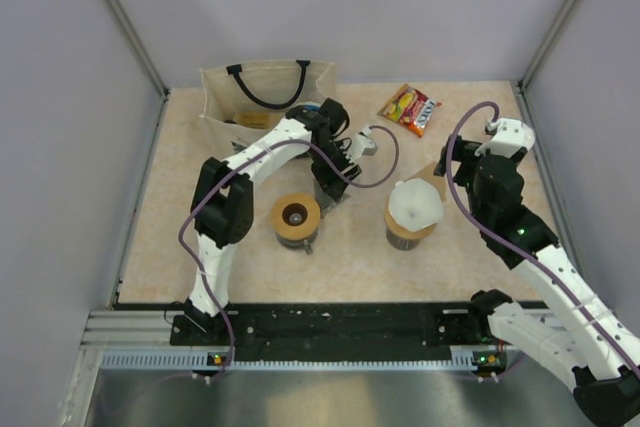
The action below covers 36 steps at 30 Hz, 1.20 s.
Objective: Place the coffee filter in the dripper
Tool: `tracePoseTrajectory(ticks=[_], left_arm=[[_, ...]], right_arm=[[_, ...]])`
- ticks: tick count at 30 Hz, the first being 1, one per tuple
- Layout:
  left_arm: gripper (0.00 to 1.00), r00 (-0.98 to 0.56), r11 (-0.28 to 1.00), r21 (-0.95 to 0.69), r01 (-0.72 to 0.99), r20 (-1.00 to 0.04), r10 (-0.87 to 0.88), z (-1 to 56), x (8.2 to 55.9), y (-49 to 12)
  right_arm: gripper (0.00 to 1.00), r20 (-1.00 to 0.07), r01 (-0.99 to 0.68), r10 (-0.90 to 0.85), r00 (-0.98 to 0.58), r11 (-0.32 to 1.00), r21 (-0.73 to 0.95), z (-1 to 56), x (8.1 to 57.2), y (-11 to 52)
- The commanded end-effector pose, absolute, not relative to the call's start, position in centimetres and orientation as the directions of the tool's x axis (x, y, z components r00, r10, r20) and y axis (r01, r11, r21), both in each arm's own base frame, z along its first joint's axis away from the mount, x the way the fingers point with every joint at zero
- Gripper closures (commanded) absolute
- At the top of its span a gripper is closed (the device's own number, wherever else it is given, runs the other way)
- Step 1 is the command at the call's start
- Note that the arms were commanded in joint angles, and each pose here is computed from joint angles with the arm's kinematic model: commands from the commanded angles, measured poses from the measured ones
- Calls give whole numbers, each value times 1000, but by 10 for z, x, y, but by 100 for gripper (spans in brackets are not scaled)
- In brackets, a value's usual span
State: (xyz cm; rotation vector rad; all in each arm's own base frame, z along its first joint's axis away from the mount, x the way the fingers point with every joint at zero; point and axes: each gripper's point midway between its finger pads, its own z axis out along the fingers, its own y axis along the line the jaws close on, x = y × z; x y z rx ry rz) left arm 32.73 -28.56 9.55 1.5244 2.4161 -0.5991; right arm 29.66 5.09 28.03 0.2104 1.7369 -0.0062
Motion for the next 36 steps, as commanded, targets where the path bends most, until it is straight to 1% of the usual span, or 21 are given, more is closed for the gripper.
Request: tracePoseTrajectory(ticks=[1,4,6,11,14,19,25,27,29,31,34,36], left_arm=[[38,-419,363,-212,907,-385,822,91,324,-288],[49,-417,367,-200,908,-382,824,92,325,-286],[54,-416,370,-192,909,-382,825,91,326,-285],[72,-411,366,-187,912,-376,830,89,325,-286],[80,-412,373,-176,911,-378,829,91,327,-286],[100,-406,386,-137,912,-423,810,110,338,-294],[100,-409,442,-65,895,-517,752,153,361,-306],[100,-406,478,-23,878,-563,720,173,370,-310],[100,-381,522,53,851,-622,684,197,382,-313],[100,-363,582,132,803,-666,652,222,393,-312],[100,-379,717,240,654,-716,586,262,406,-297],[100,-413,807,310,502,-734,539,285,408,-274]], right_arm=[[1,-981,148,149,-124,980,130,290,299,49],[1,-981,147,151,-123,980,133,290,299,50],[1,-981,148,150,-120,980,131,291,299,49],[1,-981,153,155,-113,979,137,293,298,48],[1,-981,155,155,-115,978,137,292,298,48],[1,-981,155,157,-112,978,138,293,298,47],[1,-981,154,159,-108,978,141,294,298,47],[1,-981,153,159,-110,978,142,294,298,48],[1,-981,153,161,-108,978,144,294,297,48],[1,-981,153,162,-108,978,144,294,298,47],[1,-981,152,160,-110,978,142,293,298,48],[1,-981,153,162,-108,978,144,293,297,47]])
